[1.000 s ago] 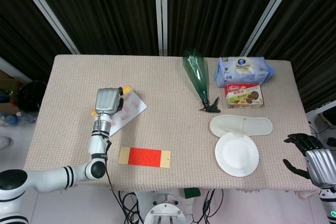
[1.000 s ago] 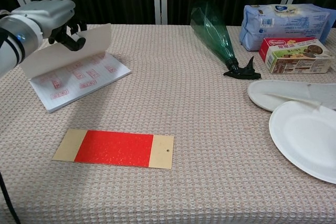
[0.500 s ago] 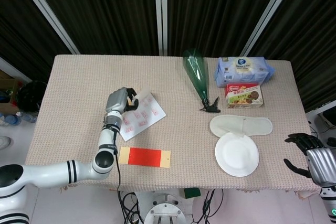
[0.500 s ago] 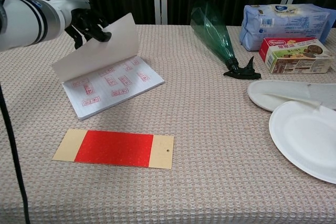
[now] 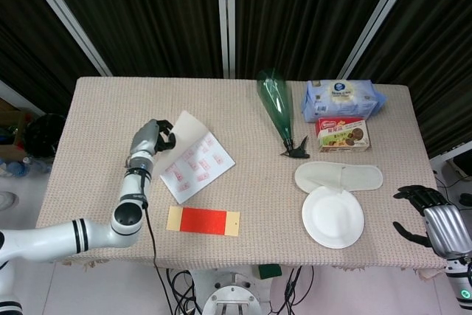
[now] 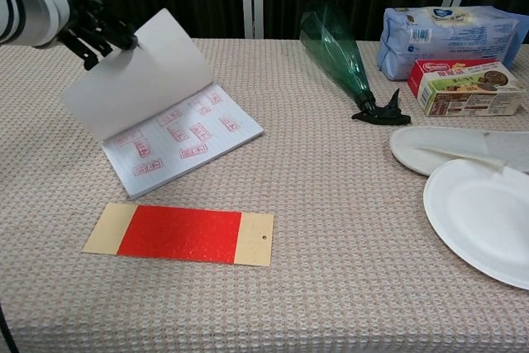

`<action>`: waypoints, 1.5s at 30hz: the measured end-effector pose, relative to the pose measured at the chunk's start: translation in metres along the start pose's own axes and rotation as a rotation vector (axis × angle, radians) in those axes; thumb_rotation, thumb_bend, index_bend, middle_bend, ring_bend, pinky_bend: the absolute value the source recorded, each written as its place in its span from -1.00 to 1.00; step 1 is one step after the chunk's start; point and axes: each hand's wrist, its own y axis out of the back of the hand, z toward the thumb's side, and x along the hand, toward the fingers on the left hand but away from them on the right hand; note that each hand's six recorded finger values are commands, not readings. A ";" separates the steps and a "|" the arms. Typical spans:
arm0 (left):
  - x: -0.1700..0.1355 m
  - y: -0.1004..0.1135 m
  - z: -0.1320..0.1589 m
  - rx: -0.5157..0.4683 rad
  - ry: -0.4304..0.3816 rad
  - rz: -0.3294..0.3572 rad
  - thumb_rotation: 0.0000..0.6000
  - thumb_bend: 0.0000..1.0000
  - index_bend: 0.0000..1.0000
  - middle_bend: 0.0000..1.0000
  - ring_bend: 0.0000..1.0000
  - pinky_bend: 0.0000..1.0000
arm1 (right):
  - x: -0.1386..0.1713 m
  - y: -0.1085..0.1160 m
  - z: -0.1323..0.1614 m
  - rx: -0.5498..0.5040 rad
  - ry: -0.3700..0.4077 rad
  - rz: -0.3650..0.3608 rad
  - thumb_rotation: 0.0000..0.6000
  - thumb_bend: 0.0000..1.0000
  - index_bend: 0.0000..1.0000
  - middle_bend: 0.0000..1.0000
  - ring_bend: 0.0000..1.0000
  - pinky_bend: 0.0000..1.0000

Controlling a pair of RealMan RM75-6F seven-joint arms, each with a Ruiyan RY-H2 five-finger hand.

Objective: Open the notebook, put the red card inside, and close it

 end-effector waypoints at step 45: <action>-0.044 -0.010 -0.030 0.749 -0.347 0.102 1.00 -0.55 -0.98 -0.98 -0.94 -0.74 | -0.006 -0.005 0.009 0.007 0.010 0.013 1.00 -0.66 -0.28 -0.46 -0.58 -0.47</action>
